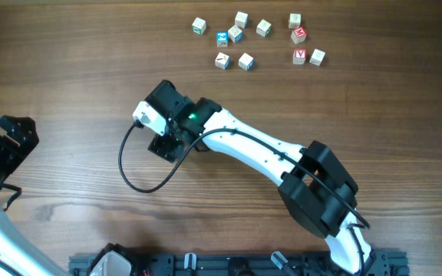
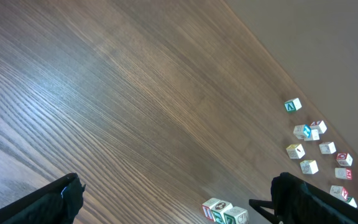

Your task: Form a tower

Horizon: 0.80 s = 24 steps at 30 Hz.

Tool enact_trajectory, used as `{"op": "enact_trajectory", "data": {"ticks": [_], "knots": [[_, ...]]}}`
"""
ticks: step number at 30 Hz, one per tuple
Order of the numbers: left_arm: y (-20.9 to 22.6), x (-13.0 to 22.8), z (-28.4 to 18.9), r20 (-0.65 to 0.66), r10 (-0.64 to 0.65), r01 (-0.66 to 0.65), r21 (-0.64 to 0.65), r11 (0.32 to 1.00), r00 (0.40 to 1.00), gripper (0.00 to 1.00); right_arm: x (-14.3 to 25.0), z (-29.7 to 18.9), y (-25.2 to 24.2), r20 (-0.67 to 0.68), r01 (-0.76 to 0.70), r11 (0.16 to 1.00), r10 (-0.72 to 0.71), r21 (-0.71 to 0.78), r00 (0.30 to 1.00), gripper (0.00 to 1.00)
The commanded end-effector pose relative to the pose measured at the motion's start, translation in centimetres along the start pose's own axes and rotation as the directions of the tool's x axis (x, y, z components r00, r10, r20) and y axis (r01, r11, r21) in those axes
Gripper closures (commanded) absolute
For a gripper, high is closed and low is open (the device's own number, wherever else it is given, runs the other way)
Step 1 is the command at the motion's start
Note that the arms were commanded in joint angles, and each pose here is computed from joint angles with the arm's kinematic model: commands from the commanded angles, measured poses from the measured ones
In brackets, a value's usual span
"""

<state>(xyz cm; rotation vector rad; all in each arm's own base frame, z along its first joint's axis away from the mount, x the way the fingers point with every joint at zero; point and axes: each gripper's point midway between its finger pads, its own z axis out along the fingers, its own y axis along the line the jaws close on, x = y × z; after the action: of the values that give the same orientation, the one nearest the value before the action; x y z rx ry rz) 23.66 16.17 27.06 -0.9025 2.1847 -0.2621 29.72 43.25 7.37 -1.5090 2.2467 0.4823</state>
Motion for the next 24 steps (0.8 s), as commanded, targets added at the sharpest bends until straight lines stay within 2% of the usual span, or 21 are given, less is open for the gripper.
{"op": "enact_trajectory", "data": {"ticks": [1,5,13,24], "knots": [[-0.31,-0.29,-0.17,0.007,0.003,-0.003,0.020,1.000,1.000,0.00,-0.42,0.24,0.35,0.010,0.013,1.000,-0.013,-0.015,1.000,0.28],[-0.31,-0.30,-0.17,0.007,0.003,-0.003,0.020,1.000,1.000,0.00,-0.44,0.20,0.35,0.010,0.036,0.999,-0.036,-0.015,0.999,0.37],[-0.30,-0.29,-0.17,0.006,0.003,-0.003,0.020,1.000,1.000,0.00,-0.45,0.20,0.35,0.011,0.038,0.999,-0.038,-0.015,0.999,0.46],[-0.30,-0.28,-0.17,0.006,0.003,-0.003,0.020,1.000,1.000,0.00,-1.09,-0.59,0.44,0.032,0.051,0.999,-0.051,-0.010,0.998,0.51]]}}
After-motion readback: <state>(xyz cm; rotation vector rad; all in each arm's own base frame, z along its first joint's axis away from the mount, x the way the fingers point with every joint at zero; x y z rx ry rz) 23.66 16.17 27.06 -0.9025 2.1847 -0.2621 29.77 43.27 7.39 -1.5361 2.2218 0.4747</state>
